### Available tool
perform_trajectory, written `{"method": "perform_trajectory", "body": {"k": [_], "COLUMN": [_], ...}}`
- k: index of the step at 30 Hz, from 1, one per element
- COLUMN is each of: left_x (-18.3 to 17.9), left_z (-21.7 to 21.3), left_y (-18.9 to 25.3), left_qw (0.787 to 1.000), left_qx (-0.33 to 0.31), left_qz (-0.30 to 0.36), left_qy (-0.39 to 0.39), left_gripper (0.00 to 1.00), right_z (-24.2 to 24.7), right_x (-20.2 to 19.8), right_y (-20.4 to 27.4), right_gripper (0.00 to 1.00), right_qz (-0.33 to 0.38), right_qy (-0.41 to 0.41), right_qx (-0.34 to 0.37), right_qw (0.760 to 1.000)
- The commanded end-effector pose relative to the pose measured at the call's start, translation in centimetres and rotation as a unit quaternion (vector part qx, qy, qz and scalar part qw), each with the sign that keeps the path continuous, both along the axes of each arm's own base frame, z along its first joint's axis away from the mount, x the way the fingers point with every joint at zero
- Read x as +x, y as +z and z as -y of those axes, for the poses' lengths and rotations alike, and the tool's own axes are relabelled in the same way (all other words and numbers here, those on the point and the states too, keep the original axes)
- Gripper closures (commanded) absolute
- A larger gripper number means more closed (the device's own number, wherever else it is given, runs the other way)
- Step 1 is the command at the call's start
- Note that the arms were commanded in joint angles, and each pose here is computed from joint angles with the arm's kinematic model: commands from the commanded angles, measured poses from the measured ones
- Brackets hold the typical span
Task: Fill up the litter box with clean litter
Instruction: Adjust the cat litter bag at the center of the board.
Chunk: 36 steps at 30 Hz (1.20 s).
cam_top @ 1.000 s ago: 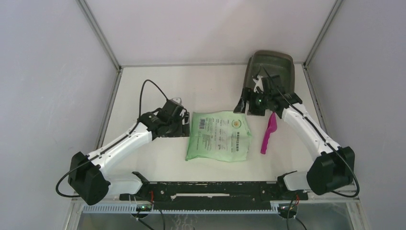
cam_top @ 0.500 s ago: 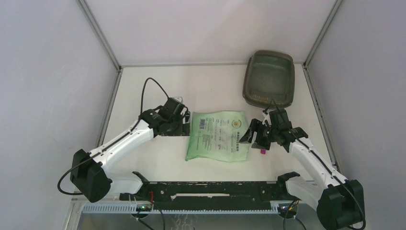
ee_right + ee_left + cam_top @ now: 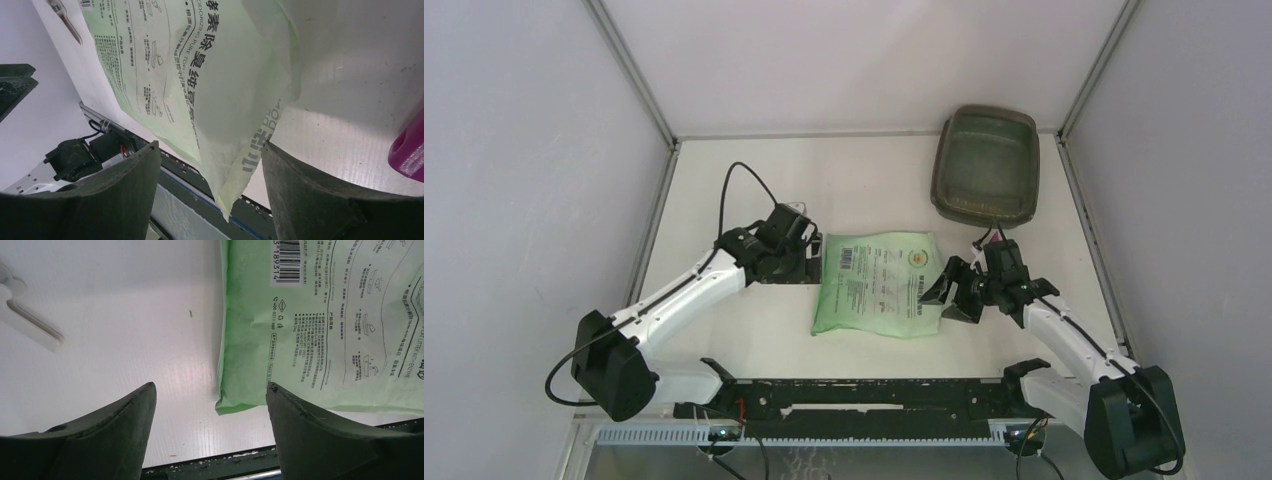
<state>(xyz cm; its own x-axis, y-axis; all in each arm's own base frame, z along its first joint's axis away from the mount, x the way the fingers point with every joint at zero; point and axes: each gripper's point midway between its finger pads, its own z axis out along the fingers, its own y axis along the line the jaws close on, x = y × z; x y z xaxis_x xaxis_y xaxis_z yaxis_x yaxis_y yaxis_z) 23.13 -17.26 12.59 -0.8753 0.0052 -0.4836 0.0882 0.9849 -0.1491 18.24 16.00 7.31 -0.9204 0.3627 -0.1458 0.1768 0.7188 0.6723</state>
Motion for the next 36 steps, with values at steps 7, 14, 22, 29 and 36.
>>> {"method": "perform_trajectory", "body": {"k": [7, 14, 22, 29, 36], "left_x": [1.2, 1.0, 0.8, 0.8, 0.8], "left_z": [0.8, 0.7, 0.4, 0.4, 0.3], "left_y": [1.9, 1.6, 1.5, 1.5, 1.5], "left_qw": [0.999, 0.999, 0.999, 0.999, 0.999], "left_qx": [-0.021, -0.022, -0.023, -0.026, -0.027], "left_qz": [0.028, 0.026, 0.027, 0.027, 0.029], "left_qy": [-0.007, -0.008, -0.007, -0.007, -0.007], "left_gripper": [0.15, 0.14, 0.14, 0.14, 0.14], "right_z": [-1.5, -0.7, 0.2, 0.7, 0.6], "right_x": [1.2, 1.0, -0.1, -0.6, -0.1], "right_y": [1.4, 2.1, 2.0, 2.7, 3.3], "right_gripper": [0.21, 0.21, 0.21, 0.21, 0.21], "right_qz": [0.029, 0.044, 0.036, 0.046, 0.055], "right_qy": [-0.042, -0.054, -0.059, -0.074, -0.087], "right_qx": [0.078, 0.058, 0.037, 0.036, 0.050], "right_qw": [0.996, 0.996, 0.997, 0.996, 0.993]}}
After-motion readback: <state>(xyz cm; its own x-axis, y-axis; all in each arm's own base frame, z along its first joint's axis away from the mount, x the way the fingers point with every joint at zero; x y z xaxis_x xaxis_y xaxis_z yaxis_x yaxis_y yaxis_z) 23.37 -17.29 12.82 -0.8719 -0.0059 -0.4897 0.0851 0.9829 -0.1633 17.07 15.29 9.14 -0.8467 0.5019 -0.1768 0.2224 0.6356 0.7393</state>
